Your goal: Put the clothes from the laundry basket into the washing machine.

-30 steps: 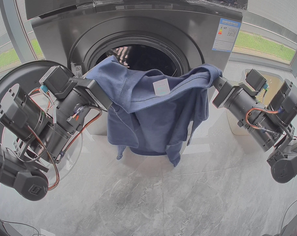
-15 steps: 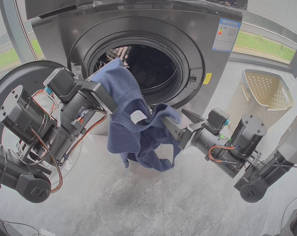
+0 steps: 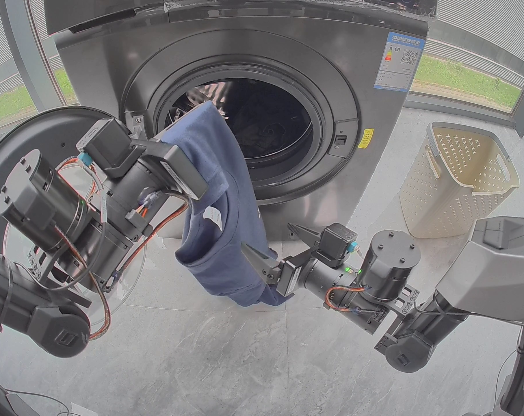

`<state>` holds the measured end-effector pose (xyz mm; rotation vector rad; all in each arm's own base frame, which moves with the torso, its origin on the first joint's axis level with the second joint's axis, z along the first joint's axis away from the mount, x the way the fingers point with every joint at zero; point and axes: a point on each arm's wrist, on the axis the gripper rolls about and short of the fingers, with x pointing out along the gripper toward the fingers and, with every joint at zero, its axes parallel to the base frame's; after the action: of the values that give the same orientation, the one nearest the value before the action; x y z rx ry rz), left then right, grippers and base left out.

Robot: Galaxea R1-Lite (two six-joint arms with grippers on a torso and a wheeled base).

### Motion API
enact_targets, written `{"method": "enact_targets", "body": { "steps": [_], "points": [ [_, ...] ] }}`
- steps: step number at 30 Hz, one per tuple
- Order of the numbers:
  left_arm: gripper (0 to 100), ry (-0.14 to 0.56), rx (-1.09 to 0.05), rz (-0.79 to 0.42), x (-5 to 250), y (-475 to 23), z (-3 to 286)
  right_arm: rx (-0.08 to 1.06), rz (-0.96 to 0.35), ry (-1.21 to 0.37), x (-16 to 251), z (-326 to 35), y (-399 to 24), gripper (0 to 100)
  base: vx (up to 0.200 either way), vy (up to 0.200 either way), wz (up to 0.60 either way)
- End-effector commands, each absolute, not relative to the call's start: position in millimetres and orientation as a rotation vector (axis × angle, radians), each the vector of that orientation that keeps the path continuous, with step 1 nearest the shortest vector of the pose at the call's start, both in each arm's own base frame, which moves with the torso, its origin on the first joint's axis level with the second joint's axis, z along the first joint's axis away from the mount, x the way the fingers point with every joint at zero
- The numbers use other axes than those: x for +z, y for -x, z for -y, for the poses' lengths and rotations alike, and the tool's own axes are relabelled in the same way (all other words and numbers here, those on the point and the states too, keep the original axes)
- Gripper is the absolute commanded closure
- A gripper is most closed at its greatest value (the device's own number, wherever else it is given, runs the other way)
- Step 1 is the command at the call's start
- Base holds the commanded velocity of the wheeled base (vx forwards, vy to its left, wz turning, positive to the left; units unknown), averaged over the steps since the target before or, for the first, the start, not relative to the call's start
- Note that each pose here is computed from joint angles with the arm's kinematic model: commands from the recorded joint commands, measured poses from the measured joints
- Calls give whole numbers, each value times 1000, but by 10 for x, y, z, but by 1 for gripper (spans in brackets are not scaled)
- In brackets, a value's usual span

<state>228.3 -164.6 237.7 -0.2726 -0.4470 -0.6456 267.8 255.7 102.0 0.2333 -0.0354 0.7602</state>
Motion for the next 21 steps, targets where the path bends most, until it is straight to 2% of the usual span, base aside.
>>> {"method": "enact_targets", "body": {
  "steps": [1,12,21],
  "points": [
    [100,275,-646,452,2390,-2281,1645,763,1,-218,857,-2619,-2720,0,0,0,0],
    [100,284,-645,478,2458,-2292,1648,764,-29,-191,629,-2649,-2814,0,0,0,0],
    [100,287,-651,485,2478,-2261,1641,769,-17,-181,363,-2834,-3089,0,0,0,0]
  ]
}}
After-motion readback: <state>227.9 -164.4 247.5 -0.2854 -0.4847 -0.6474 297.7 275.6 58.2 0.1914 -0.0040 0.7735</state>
